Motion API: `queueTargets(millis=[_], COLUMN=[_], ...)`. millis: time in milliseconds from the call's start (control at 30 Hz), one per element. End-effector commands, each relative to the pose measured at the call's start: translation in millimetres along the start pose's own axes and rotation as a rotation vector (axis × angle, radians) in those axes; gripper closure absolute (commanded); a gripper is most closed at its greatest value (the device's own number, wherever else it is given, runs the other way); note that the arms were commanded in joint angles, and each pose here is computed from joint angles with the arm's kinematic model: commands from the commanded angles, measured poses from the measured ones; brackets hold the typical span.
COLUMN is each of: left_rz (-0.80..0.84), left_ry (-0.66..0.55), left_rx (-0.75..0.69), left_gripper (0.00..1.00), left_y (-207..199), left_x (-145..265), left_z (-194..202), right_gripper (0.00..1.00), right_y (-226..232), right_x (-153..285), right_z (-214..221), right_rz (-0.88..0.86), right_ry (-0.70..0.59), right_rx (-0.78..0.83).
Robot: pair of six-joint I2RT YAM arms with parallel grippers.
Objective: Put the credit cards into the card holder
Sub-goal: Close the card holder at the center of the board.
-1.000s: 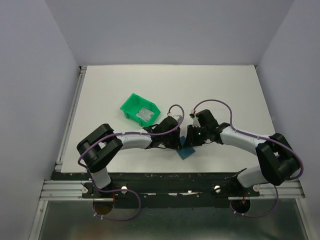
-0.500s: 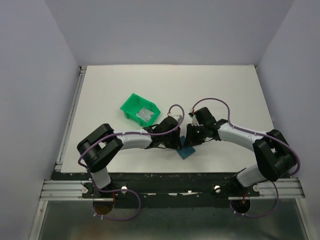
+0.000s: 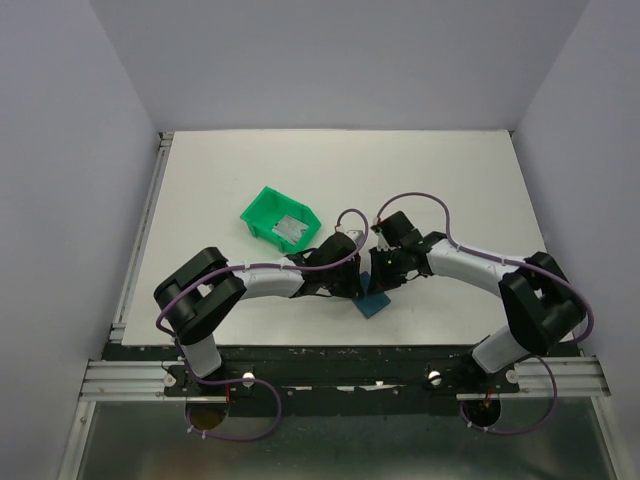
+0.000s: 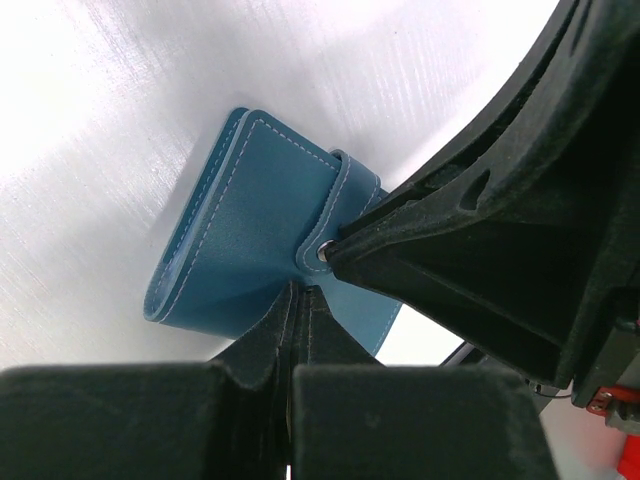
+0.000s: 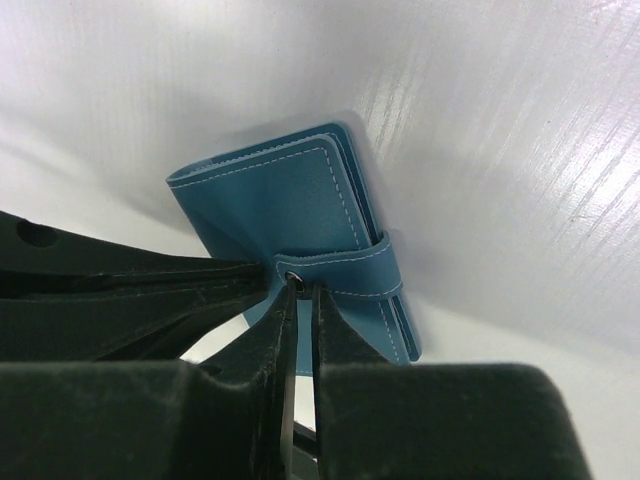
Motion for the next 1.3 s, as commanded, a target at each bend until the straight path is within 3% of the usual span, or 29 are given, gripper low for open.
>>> queueTargets(millis=[0, 367, 733, 867, 1267], left_rz=[-0.068, -0.068, -0.067, -0.066, -0.067], left_ry=[0.097, 0.100, 0.101, 0.098, 0.092], left_rx=[0.007, 0.009, 0.009, 0.010, 0.004], left_gripper=[1.00, 1.00, 1.00, 1.00, 1.00], left_y=[20, 20, 20, 20, 19], left_x=[-7, -7, -7, -7, -6], left_z=[29, 31, 31, 30, 27], right_gripper=[0.87, 0.86, 0.82, 0.76, 0.75], right_y=[-28, -31, 26, 25, 11], right_x=[-17, -21, 33, 35, 21], right_z=[24, 27, -4, -9, -10], right_rz=[0.149, 0.212, -0.082, -0.050, 0.032], right_ry=[0.081, 0.119, -0.122, -0.134, -0.115], right_rx=[-0.001, -0.020, 0.026, 0.020, 0.020])
Point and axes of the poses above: each gripper's point midway between its finger pads, its own x axis back along the fingers, its own y axis along the line the jaws close on, z = x × y, the point moved 2 cm from there along x, back along the fingers, and after that the axes turned 12 degrees about -x, right-handed, at the moved point
